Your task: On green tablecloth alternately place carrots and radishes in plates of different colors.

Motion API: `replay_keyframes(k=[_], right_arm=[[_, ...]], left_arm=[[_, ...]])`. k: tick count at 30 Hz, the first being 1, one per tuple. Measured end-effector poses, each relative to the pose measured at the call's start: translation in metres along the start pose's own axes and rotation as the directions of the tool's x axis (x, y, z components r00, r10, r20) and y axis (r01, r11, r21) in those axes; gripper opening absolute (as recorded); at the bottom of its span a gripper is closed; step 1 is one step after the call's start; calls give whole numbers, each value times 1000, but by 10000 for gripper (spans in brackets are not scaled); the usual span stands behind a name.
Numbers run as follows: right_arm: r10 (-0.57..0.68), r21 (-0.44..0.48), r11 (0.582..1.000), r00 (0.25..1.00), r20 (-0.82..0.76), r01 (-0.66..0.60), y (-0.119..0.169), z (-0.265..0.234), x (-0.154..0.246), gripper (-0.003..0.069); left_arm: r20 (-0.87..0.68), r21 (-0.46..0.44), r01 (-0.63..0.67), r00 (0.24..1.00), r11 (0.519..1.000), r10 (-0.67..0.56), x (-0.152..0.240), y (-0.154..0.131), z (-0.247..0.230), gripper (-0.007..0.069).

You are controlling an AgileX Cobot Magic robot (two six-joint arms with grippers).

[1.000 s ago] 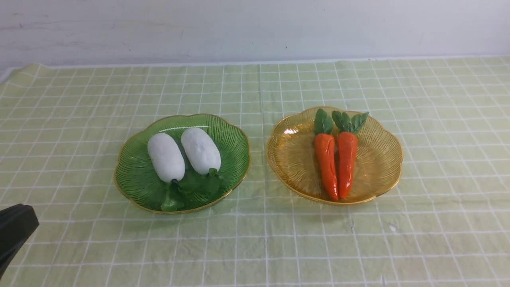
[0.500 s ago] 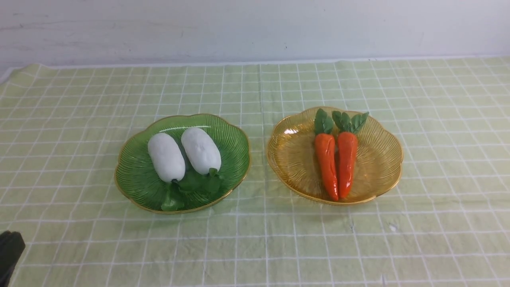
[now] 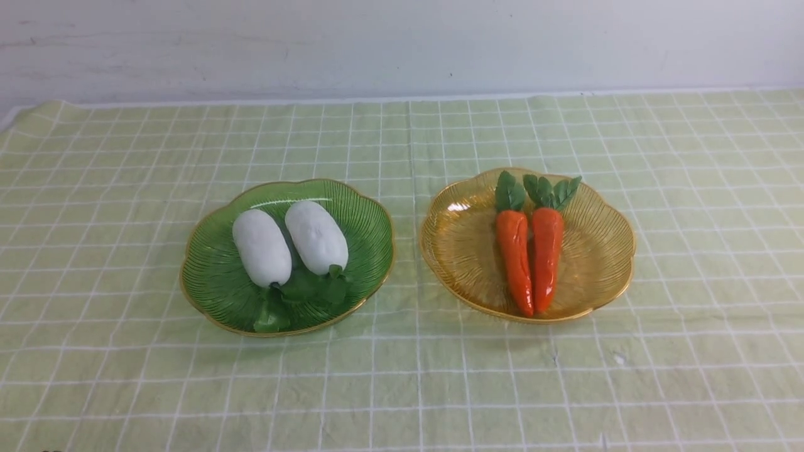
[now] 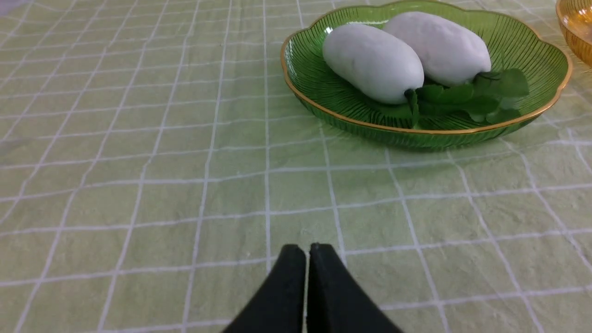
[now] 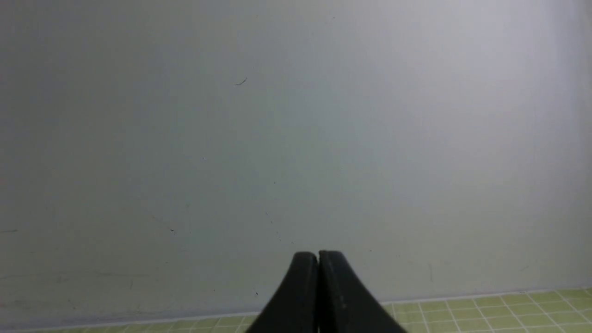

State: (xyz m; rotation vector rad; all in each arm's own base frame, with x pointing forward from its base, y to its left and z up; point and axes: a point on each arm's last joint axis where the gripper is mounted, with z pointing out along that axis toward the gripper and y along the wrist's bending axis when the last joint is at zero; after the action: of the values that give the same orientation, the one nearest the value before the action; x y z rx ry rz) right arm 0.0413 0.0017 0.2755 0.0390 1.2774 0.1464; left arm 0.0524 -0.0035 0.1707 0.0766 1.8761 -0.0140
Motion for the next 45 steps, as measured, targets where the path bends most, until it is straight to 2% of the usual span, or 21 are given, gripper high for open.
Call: replay_keyframes(k=[22,25,27,31,33,37,39,45], right_arm=[[-8,0,1000,1000,0,8,0,0,0,-15],[-88,-3,996,996,-4,88,0,0,0,-15],[-213,-19,977,976,-53,212,1,-1,5,-15],[-329,-33,944,932,-154,328,0,-3,15,-15],[-377,-55,924,873,-308,380,-3,-7,32,-15],[-346,-76,933,825,-446,351,-8,-11,62,-15],[-282,-50,952,802,-526,302,-12,-17,90,-15],[-215,0,969,842,-495,247,-13,-16,94,-15]], left_arm=[[-3,0,0,1000,1000,0,0,0,0,-8],[-3,0,0,1000,1000,0,0,0,0,-8],[-3,-1,0,1000,1000,0,0,0,0,-8],[-3,0,0,1000,1000,0,0,0,0,-8],[-3,0,0,1000,1000,0,0,0,0,-8],[-3,0,0,1000,1000,0,0,0,0,-8],[-3,0,0,1000,1000,0,0,0,0,-8],[-3,0,0,1000,1000,0,0,0,0,-8]])
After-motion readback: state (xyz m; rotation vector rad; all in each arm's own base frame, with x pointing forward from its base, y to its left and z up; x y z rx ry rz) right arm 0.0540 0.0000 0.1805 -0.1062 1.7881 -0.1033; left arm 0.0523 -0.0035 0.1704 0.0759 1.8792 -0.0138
